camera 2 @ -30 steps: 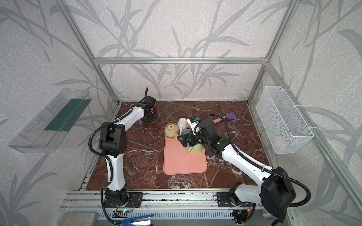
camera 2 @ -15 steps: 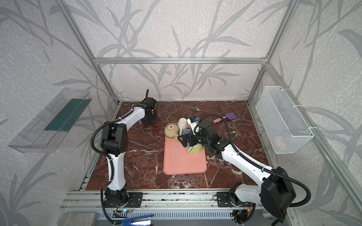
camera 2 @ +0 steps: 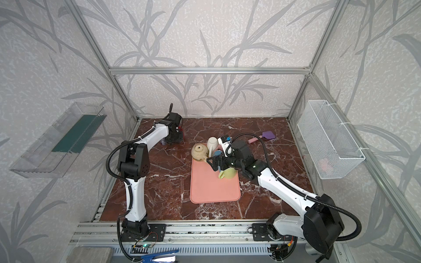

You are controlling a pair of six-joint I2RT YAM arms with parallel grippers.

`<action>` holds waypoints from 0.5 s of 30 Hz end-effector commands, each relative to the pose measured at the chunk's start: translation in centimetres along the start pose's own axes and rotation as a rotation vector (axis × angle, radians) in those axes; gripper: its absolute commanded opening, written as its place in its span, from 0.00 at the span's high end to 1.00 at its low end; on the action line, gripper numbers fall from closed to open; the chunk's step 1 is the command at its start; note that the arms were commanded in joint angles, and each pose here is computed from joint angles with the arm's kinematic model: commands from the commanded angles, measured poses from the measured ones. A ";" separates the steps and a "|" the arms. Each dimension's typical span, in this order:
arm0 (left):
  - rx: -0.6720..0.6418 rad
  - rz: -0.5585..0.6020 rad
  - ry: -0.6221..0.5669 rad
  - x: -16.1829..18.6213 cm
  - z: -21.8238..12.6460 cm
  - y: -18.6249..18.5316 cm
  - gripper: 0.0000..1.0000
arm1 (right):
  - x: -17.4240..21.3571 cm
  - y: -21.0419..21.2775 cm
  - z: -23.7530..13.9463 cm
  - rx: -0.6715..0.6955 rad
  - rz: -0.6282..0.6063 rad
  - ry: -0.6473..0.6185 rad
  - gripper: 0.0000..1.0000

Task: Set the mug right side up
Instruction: 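Lower the red mug onto the table and open the left gripper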

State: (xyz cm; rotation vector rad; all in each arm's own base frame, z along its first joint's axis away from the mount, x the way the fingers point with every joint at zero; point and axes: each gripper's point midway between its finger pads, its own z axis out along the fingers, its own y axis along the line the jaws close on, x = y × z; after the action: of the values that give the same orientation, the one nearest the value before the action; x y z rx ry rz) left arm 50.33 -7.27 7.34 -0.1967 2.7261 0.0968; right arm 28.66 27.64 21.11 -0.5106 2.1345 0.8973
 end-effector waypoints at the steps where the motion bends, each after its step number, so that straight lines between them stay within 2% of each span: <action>1: -0.007 -0.010 -0.050 -1.8 -1.1 0.3 0.75 | -0.4 0.1 -0.2 0.010 -0.015 -0.009 0.03; 9: -0.002 -0.016 -0.067 -2.3 -2.6 0.4 0.67 | -0.6 0.1 -0.7 0.019 -0.024 -0.022 0.03; 15: 0.027 -0.016 -0.101 -2.2 -5.8 0.1 0.59 | -0.9 0.2 -1.3 0.030 -0.030 -0.032 0.03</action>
State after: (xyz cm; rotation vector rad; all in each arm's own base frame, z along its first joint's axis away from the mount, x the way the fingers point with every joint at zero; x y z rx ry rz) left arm 50.94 -7.38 9.12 -0.2026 2.6864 0.0833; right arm 28.76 27.18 21.19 -0.4991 2.1359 0.8671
